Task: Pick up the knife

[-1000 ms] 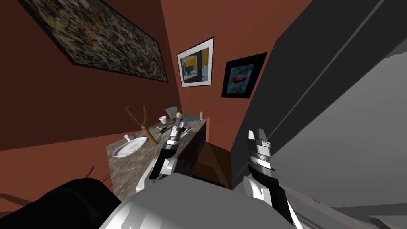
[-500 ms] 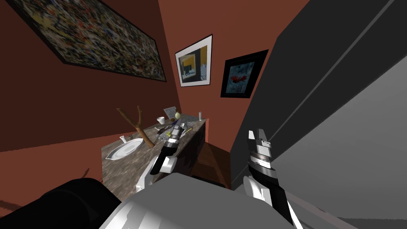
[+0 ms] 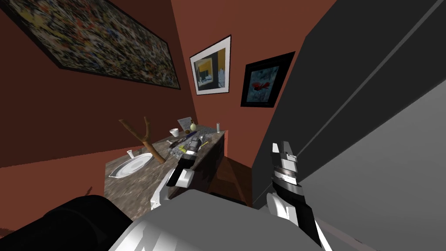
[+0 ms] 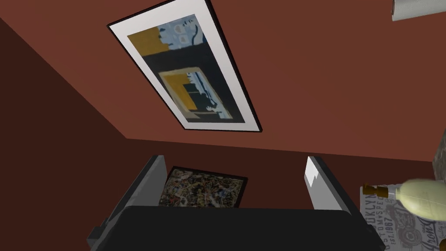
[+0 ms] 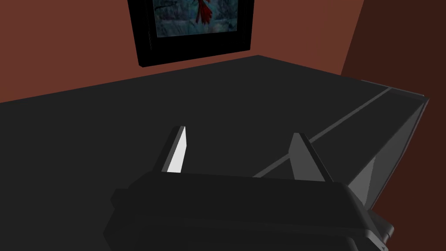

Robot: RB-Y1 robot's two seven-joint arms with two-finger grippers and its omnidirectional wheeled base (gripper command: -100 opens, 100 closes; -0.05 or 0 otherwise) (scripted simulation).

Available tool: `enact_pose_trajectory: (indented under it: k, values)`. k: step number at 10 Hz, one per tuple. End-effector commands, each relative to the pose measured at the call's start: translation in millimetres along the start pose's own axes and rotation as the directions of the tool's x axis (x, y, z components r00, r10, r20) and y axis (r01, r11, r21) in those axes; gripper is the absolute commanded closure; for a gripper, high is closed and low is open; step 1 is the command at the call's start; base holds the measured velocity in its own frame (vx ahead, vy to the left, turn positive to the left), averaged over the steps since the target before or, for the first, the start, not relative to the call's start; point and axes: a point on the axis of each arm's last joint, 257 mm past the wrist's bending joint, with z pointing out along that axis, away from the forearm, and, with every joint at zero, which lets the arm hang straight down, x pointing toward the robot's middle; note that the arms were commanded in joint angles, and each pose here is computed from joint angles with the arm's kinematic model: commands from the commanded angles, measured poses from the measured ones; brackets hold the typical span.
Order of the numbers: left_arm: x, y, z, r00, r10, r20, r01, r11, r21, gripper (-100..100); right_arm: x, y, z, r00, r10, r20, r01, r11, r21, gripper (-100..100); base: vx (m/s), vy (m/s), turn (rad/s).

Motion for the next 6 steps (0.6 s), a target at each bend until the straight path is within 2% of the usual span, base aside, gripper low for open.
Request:
enact_pose_trajectory:
  k: [1, 6]
  values:
    - [-1.1, 7.4, 3.1, 1.0, -0.013, -0.001, 0.013, 0.999, -0.035, -100, 0.0, 0.0, 0.0, 1.0, 0.0, 0.0, 0.0, 1.0, 0.0, 0, 0.053, -0.044, 0.009]
    - [-4.6, 33.4, 7.1, 0.999, -0.041, 0.007, 0.042, 0.989, -0.14, -100, 0.0, 0.0, 0.0, 1.0, 0.0, 0.0, 0.0, 1.0, 0.0, 0, 0.05, -0.04, 0.009]
